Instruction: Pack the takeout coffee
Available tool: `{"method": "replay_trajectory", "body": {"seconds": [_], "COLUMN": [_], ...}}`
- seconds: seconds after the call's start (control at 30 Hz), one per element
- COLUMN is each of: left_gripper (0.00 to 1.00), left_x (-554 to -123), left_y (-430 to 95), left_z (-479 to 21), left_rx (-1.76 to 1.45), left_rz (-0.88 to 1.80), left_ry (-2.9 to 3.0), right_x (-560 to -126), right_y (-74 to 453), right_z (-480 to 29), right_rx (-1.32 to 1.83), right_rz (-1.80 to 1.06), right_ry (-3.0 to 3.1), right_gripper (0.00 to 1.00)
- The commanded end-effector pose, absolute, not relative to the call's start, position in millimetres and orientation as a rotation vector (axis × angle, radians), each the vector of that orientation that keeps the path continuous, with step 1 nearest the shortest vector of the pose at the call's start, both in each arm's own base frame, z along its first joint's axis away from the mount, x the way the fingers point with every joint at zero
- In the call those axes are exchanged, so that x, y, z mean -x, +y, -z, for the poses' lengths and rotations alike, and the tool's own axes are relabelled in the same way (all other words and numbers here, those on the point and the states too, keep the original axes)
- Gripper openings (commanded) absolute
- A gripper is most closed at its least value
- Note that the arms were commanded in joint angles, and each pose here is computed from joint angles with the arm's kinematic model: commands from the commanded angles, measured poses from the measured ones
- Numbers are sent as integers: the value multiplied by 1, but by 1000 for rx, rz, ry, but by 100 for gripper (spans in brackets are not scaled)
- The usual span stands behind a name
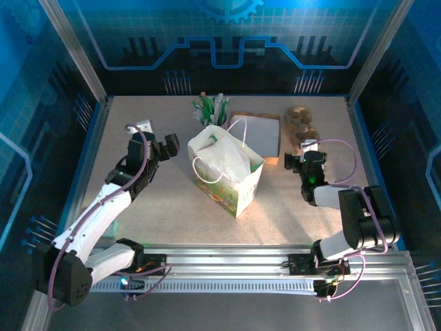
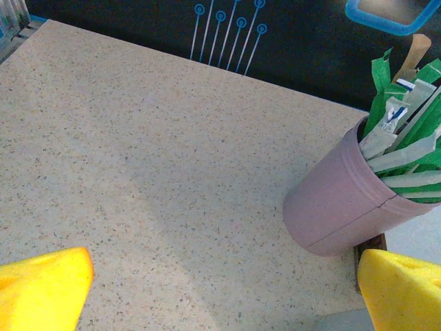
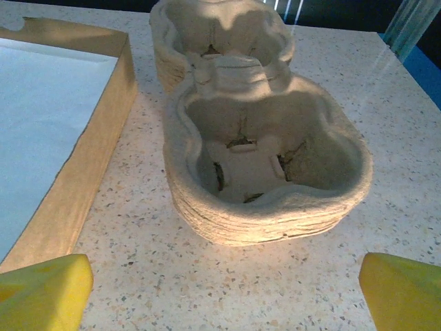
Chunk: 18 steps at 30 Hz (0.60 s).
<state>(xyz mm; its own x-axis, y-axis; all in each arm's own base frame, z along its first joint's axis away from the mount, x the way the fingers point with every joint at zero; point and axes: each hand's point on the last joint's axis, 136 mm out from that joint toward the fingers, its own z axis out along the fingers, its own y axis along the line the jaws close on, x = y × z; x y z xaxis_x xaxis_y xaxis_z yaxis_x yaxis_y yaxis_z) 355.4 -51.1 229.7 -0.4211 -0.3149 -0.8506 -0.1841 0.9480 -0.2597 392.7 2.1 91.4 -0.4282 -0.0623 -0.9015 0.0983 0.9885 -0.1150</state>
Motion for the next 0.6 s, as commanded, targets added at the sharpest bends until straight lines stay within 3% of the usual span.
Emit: {"method": "replay_trajectory", "body": {"seconds": [0.0,0.57], "left_gripper": [99,99], "left_x": [-357,-357], "left_y": [-44,-28], "left_z": [-235,-202], "left_rx": [373,244], "left_rz": [127,-101], "left_ry": [1972,2038], "right_x": [-403,-395], "right_y": [13,16], "right_z": [-107,-102], "right_rx": [45,49], "right_rz": [129,152], "right_ry": [1925,1866], "right_gripper": [100,100]}}
